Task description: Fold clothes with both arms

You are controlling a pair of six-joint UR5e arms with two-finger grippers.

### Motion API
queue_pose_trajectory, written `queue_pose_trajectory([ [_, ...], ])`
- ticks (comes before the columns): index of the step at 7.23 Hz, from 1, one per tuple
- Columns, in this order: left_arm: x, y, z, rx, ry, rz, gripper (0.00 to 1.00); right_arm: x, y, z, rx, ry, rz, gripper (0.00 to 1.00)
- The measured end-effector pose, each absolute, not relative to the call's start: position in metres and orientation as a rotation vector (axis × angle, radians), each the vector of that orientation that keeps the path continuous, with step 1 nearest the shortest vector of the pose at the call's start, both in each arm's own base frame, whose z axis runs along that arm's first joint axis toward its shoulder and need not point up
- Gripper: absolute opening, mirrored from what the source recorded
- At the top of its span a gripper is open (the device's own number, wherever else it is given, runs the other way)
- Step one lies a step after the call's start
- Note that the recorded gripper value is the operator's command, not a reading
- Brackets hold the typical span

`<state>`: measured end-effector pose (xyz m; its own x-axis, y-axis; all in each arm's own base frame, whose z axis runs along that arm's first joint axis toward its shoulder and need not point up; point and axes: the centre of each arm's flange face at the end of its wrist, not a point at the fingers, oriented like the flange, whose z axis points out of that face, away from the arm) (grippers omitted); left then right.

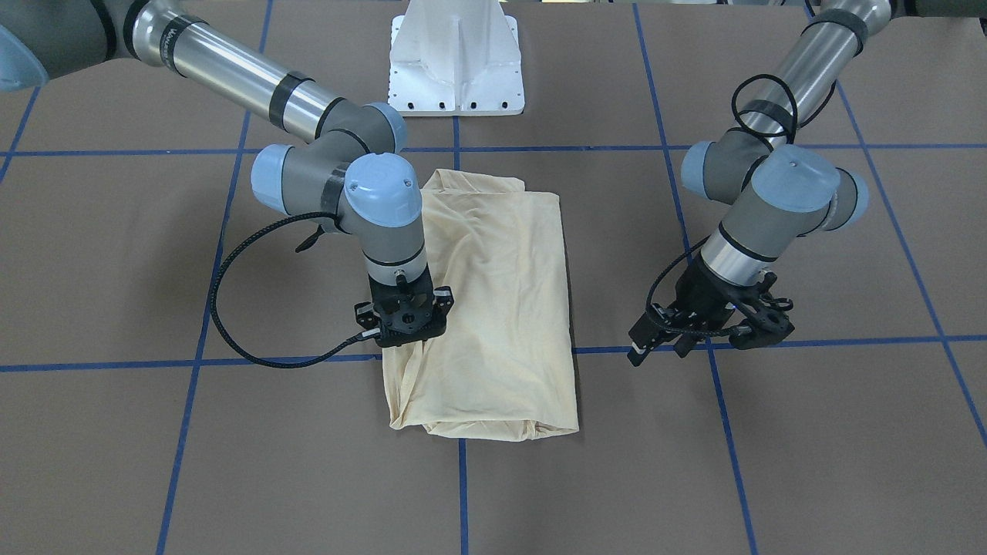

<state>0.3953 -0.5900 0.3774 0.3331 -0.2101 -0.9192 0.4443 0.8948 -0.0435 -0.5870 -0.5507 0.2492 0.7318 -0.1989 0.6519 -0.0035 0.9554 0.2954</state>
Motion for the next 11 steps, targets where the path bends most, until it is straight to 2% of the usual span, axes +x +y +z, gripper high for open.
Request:
queue_pose_trajectory([
  [7, 0.396, -0.591, 0.375, 0.231, 1.160, -0.436, 1.00, -0.561, -0.549, 0.274, 0.247, -0.770, -0.118, 0.00],
  [8, 0.396, -0.591, 0.375, 0.229, 1.160, -0.437, 1.00, -0.545, -0.547, 0.283, 0.234, -0.784, -0.116, 0.30],
  [9, 0.397, -0.590, 0.374, 0.229, 1.161, -0.437, 1.00, -0.536, -0.547, 0.286, 0.227, -0.794, -0.113, 0.99],
  [11, 0.397, -0.590, 0.374, 0.228, 1.161, -0.437, 1.00, -0.529, -0.550, 0.286, 0.222, -0.801, -0.096, 1.00],
])
